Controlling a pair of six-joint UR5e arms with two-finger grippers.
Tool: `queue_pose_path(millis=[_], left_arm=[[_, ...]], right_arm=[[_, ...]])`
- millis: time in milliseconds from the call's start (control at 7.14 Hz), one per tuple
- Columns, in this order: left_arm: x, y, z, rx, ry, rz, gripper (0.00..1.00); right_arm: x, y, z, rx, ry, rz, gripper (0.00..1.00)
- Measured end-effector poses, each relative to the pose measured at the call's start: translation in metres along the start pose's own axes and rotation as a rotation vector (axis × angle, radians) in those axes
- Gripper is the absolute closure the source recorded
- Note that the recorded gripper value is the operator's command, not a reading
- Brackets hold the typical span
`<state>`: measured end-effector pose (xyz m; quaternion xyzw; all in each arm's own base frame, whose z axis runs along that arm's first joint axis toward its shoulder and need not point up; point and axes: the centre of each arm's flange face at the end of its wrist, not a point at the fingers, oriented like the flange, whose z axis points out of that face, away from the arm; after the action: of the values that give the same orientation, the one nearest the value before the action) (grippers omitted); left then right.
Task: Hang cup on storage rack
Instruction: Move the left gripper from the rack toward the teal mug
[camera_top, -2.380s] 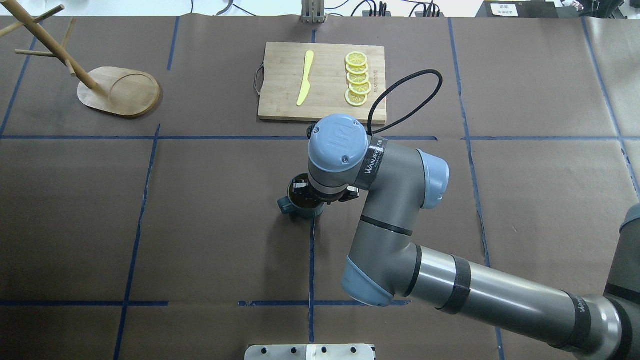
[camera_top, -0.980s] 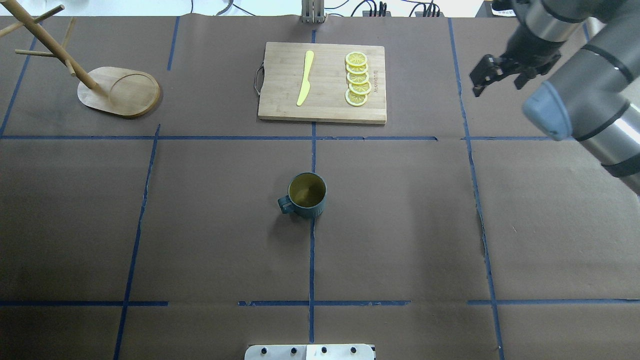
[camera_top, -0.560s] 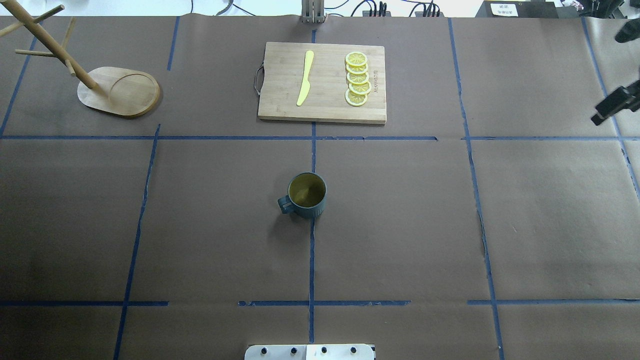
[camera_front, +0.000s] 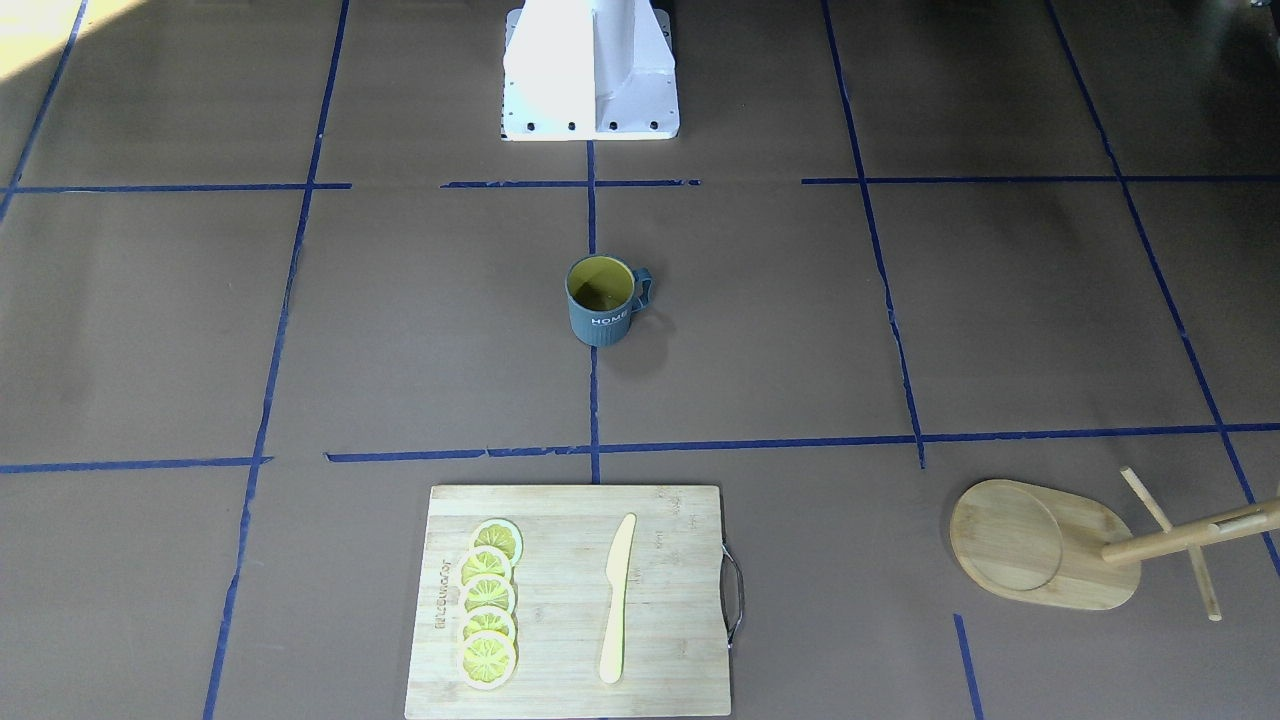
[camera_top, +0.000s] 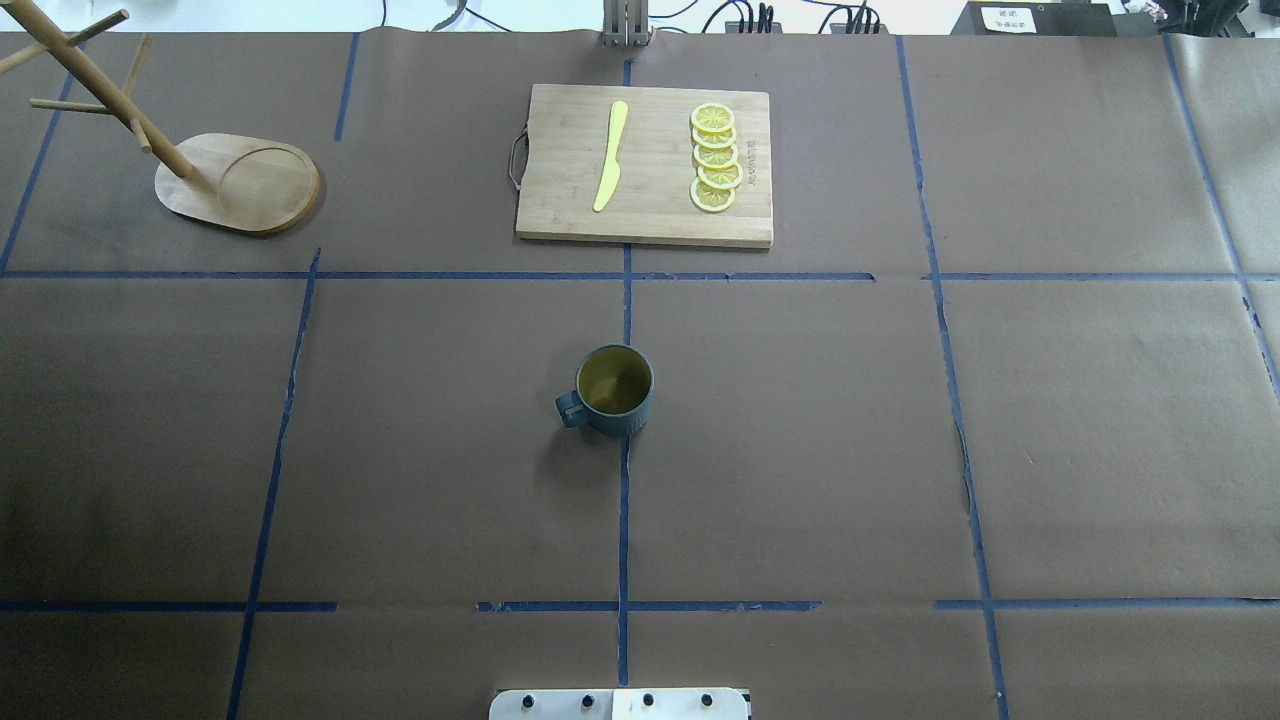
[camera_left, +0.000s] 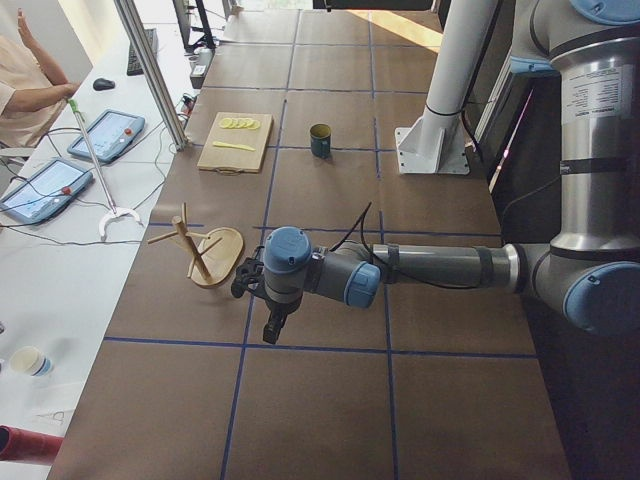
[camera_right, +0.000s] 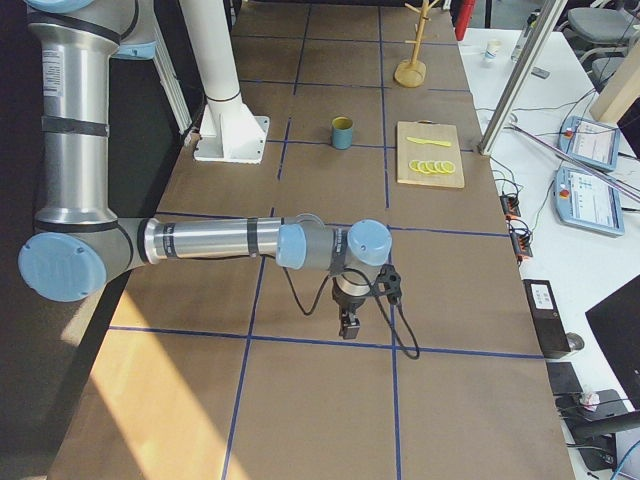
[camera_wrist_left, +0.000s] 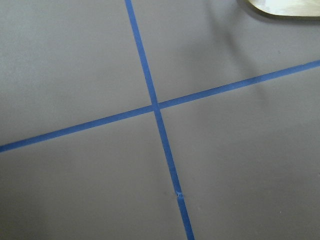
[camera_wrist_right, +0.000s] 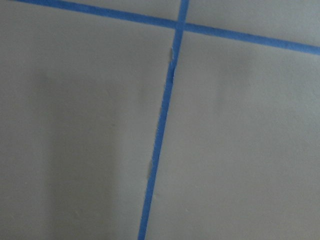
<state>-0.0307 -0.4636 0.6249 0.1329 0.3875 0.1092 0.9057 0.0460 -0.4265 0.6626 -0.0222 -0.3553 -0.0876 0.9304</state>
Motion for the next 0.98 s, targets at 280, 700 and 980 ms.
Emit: queue_pose_path(millis=[280, 700, 980], left_arm=[[0.045, -0.023, 0.009, 0.067, 0.074, 0.147, 0.0], [0.18, -0.08, 0.044, 0.194, 0.225, 0.463, 0.0], [0.281, -0.112, 0.063, 0.236, 0.346, 0.632, 0.0]], right_arm=[[0.007, 0.023, -0.001, 0.065, 0.009, -0.016, 0.0], [0.001, 0.022, -0.009, 0.101, 0.01, -0.035, 0.0], [0.001, 0.021, -0.009, 0.103, 0.01, -0.037, 0.0]])
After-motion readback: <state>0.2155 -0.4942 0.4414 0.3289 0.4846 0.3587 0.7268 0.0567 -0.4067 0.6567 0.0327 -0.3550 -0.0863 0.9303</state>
